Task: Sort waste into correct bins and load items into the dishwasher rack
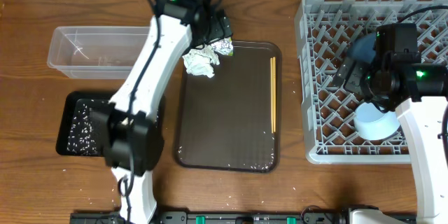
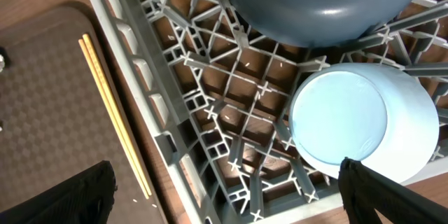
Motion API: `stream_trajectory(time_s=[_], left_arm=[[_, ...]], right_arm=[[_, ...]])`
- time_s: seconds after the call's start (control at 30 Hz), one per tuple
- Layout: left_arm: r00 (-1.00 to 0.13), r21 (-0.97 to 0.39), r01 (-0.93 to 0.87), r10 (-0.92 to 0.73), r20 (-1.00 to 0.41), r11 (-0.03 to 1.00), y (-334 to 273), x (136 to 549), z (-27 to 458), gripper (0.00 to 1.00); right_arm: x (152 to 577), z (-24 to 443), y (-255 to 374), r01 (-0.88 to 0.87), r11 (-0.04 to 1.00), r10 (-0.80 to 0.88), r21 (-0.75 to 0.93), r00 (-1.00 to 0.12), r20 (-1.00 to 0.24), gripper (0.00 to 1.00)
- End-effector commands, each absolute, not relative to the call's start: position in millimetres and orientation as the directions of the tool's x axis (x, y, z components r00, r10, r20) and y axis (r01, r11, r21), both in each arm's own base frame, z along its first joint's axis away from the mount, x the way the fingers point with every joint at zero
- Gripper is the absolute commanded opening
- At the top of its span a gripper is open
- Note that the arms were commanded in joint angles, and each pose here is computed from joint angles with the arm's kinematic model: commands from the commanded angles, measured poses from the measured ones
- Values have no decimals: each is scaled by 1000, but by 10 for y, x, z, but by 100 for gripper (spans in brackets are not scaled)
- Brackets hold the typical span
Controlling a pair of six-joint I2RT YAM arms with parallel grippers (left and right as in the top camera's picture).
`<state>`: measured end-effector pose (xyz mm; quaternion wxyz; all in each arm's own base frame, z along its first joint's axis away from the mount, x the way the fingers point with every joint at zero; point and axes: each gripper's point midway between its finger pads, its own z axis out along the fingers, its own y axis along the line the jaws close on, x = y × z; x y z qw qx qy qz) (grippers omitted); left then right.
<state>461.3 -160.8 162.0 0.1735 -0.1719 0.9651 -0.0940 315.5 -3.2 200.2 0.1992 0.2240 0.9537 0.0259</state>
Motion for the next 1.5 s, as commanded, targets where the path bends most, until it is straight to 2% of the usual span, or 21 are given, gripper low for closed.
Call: stream_trajectory(time_s=[0.0, 0.23, 0.4, 0.57, 0.7, 0.87, 0.97, 1.1, 1.2, 1.33, 1.47], left_arm=[[-874, -208, -315, -369, -316, 926, -1600, 4781, 1384, 90], [-861, -176, -413, -446, -245, 894, -1595, 4911, 745, 88], [-843, -150, -477, -499, -201, 866, -1522, 4912, 463, 87], [-827, -150, -507, -528, -192, 849, -1493, 4920, 413, 81], [-828, -149, -507, -528, -191, 849, -1492, 4917, 407, 71], [-829, -141, -509, -528, -184, 849, -1483, 4891, 355, 64], [-831, -134, -510, -527, -178, 850, -1476, 4867, 299, 54], [-831, -133, -510, -527, -177, 850, -1475, 4864, 294, 33], [-832, -129, -511, -526, -174, 850, -1472, 4855, 292, 24], [-834, -122, -512, -526, -166, 850, -1465, 4826, 289, 6], [-841, -134, -509, -524, -133, 850, -1500, 4747, 381, 6]], right_arm=[[3165, 2104, -80, 433, 890, 453, 145, -798, -398, 99], [3165, 2104, -81, 433, 889, 453, 145, -798, -398, 99], [3165, 2104, -80, 433, 890, 453, 145, -798, -398, 99], [3165, 2104, -80, 433, 890, 453, 145, -798, -398, 99], [3165, 2104, -80, 433, 890, 453, 145, -798, -398, 99], [3165, 2104, -80, 433, 890, 453, 145, -798, -398, 99], [3165, 2104, -80, 433, 890, 453, 145, -798, -398, 99], [3165, 2104, -80, 433, 890, 453, 145, -798, -398, 99], [3165, 2104, -80, 433, 890, 453, 145, -798, -398, 99], [3165, 2104, -80, 433, 890, 453, 145, -798, -398, 99], [3165, 2104, -80, 433, 890, 453, 145, -798, -398, 99]])
